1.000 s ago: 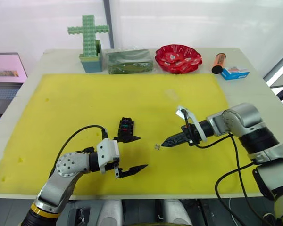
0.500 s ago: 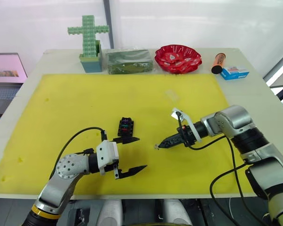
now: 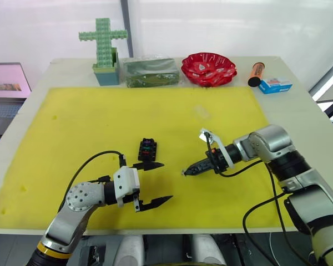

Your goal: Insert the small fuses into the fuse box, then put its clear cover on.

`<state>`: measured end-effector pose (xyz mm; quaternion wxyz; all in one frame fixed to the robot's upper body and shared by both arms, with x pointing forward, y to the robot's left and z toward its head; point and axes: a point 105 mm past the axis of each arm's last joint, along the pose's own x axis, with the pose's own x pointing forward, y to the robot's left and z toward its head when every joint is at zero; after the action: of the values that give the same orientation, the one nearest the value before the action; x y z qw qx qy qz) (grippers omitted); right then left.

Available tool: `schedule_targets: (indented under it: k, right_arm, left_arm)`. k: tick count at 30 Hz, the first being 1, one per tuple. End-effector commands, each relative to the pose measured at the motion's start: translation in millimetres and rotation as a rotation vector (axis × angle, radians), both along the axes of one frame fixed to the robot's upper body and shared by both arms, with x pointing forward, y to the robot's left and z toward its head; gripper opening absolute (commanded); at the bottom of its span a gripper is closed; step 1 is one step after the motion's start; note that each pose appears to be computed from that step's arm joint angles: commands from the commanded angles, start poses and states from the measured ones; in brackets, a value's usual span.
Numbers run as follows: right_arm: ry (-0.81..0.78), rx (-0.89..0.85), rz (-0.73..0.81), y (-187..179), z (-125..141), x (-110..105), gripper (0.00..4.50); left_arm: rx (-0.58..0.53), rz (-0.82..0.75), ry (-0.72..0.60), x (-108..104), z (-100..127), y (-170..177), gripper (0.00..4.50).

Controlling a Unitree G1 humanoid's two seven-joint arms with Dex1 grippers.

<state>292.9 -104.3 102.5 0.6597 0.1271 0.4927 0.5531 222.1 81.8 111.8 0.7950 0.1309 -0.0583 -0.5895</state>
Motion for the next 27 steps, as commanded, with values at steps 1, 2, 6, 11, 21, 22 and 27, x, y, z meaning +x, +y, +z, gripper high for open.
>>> schedule_targets:
  k: [1, 2, 6, 11, 21, 22, 27]
  right_arm:
    - [-0.010, 0.005, 0.003, 4, 1, 2, 1.66]
    - [-0.010, 0.001, -0.001, 4, 0, 2, 1.48]
    - [-0.013, -0.013, -0.023, 3, -4, 5, 0.09]
    - [-0.045, -0.059, -0.020, -5, -13, 8, 0.04]
    - [-0.218, 0.042, 0.064, 7, 43, 5, 0.04]
    - [-0.277, 0.058, 0.090, 11, 56, 3, 0.04]
    - [-0.640, 0.035, 0.058, 34, 106, 11, 0.04]
  left_arm:
    - [-0.017, -0.017, -0.034, -2, 6, -3, 4.50]
    - [-0.017, -0.017, -0.034, -2, 6, -3, 4.50]
    - [-0.018, -0.017, -0.035, -2, 8, -3, 4.50]
    - [-0.017, -0.015, -0.037, -2, 9, -3, 4.50]
    - [-0.044, 0.036, -0.031, -2, 16, 6, 4.50]
    - [-0.054, 0.056, -0.028, -2, 18, 10, 4.50]
    - [-0.114, 0.223, -0.016, 1, 32, 34, 4.50]
